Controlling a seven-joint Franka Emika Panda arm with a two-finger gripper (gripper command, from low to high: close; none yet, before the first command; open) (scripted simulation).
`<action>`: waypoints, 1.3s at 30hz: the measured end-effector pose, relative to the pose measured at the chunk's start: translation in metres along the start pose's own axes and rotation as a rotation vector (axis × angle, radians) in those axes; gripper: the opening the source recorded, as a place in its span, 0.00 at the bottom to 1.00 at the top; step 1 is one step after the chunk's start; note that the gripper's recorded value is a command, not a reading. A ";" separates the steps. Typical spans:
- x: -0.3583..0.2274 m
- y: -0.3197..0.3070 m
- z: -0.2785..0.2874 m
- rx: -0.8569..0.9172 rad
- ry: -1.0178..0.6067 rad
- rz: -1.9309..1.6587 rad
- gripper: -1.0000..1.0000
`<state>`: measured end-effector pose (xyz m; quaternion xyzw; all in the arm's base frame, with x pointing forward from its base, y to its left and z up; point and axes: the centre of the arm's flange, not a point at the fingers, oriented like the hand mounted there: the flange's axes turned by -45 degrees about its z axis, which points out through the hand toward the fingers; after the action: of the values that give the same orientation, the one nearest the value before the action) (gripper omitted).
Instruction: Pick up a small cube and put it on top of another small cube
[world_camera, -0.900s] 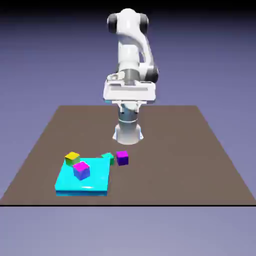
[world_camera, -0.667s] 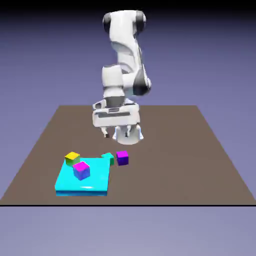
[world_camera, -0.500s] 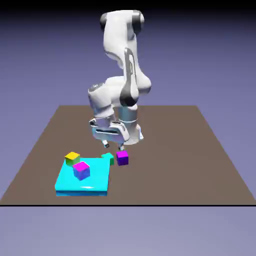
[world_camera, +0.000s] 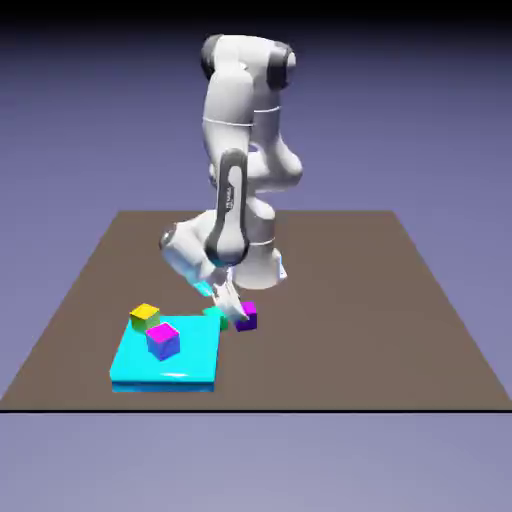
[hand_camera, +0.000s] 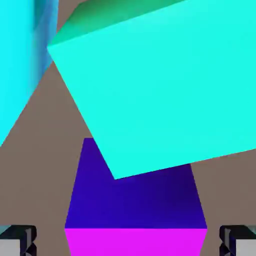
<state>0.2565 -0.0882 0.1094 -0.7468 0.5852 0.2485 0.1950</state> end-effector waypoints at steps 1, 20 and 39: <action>0.000 0.000 0.002 0.000 0.000 0.000 0.00; 0.020 -0.046 -0.118 0.019 0.000 -0.012 0.00; 0.093 -0.145 -0.287 -0.038 0.000 -0.053 0.00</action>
<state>0.4567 -0.2929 0.2837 -0.7658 0.5602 0.2544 0.1872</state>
